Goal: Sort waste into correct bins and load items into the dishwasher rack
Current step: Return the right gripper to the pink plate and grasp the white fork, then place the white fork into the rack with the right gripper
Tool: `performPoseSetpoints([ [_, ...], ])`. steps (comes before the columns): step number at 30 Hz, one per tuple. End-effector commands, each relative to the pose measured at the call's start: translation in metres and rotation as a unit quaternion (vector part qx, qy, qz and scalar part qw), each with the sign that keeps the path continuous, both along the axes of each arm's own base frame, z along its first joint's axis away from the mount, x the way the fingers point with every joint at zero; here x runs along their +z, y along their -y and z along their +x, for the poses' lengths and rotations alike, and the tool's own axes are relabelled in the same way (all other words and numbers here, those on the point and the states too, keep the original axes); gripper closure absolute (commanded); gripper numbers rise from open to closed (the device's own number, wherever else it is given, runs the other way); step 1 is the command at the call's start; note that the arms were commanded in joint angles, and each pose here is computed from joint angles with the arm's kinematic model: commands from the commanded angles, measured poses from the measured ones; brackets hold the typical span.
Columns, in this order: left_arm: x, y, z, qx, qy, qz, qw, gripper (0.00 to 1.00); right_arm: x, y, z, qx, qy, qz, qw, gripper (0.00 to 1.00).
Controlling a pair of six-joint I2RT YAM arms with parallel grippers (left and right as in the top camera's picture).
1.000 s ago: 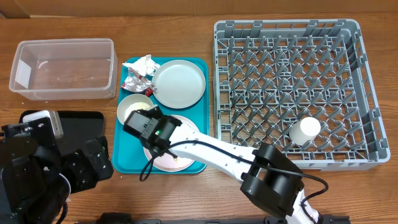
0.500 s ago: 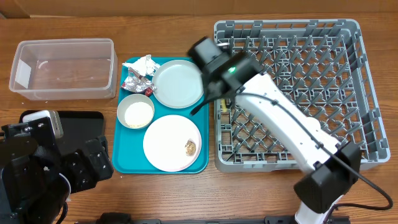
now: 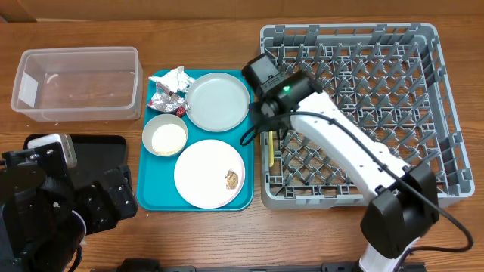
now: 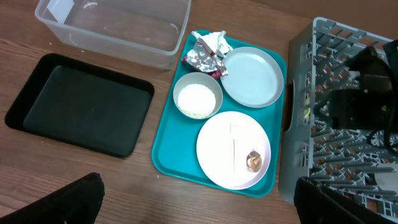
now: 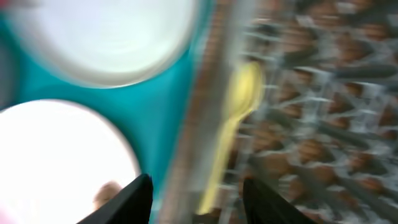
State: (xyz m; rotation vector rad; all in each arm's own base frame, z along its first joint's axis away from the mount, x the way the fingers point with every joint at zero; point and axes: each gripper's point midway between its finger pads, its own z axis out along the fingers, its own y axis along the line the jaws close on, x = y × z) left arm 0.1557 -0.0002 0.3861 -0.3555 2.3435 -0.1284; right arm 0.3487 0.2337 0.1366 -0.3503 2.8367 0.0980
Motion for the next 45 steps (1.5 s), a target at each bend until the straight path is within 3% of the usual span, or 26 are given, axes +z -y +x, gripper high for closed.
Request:
performPoseSetpoints([
  [1,0.001,-0.003,0.000,0.010,0.003,0.001,1.000,0.00,0.034,-0.058,-0.031,0.061,-0.001,0.091,0.994,0.51],
  [10,0.001,-0.003,0.000,0.010,0.003,0.001,1.000,0.00,-0.020,-0.104,-0.067,0.056,-0.012,0.062,0.996,0.49],
  [13,0.001,-0.003,0.000,0.010,0.003,0.001,1.000,0.00,-0.041,-0.112,-0.071,0.061,-0.023,0.061,0.996,0.44],
  [27,0.001,-0.003,0.000,0.010,0.003,0.001,1.000,0.00,-0.113,-0.130,-0.085,0.078,-0.061,0.019,0.995,0.43],
  [29,0.001,-0.003,0.000,0.010,0.003,0.001,1.000,0.00,-0.119,-0.132,-0.089,0.083,-0.065,0.014,0.994,0.51],
  [32,0.001,-0.003,0.000,0.010,0.003,0.001,1.000,0.00,-0.131,-0.133,-0.094,0.081,-0.075,0.006,0.994,0.53],
  [40,0.001,-0.003,0.000,0.010,0.003,0.001,1.000,0.00,-0.132,-0.135,-0.090,0.077,-0.067,0.005,0.995,0.84],
  [45,0.001,-0.003,0.000,0.010,0.003,0.001,1.000,0.00,-0.096,-0.124,-0.069,0.063,-0.017,-0.036,0.997,0.88],
])
